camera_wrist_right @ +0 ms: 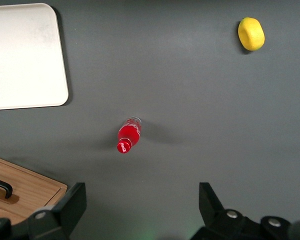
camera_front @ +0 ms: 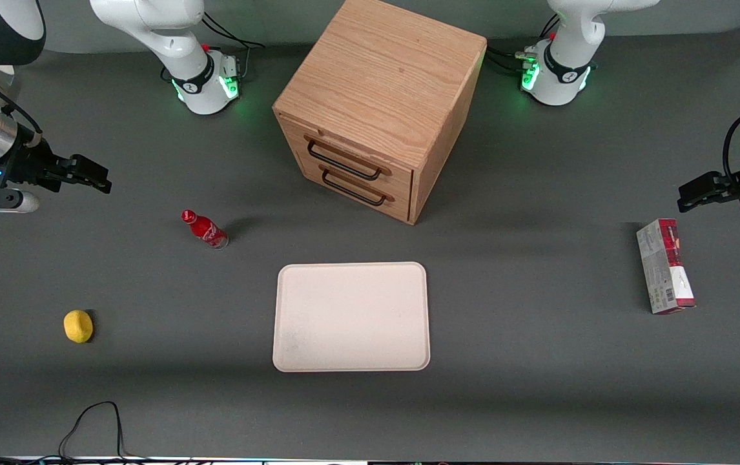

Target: Open upper drawer

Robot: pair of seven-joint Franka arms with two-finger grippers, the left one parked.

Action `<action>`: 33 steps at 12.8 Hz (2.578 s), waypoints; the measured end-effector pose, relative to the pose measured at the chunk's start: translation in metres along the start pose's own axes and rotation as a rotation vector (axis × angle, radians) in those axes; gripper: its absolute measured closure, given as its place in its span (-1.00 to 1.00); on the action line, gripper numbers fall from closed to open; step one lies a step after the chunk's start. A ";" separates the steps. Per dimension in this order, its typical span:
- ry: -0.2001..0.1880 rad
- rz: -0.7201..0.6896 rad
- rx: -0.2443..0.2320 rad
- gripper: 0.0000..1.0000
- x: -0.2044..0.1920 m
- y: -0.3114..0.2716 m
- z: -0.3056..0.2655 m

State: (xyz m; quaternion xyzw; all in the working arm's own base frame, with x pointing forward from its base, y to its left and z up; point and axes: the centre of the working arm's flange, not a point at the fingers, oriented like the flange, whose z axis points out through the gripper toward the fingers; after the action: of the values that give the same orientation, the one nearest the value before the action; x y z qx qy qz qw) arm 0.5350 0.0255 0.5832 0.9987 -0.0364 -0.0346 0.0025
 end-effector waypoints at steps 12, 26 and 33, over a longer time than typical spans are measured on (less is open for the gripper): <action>-0.002 -0.371 0.084 -1.00 -0.002 -0.251 0.010; -0.166 -0.833 0.231 -1.00 -0.067 -0.386 0.148; -0.142 -0.926 0.242 -1.00 -0.055 -0.373 0.177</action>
State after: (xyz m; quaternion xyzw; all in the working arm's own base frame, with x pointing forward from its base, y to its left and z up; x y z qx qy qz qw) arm 0.4948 0.4006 0.4078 0.8983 0.4081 -0.0957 -0.1319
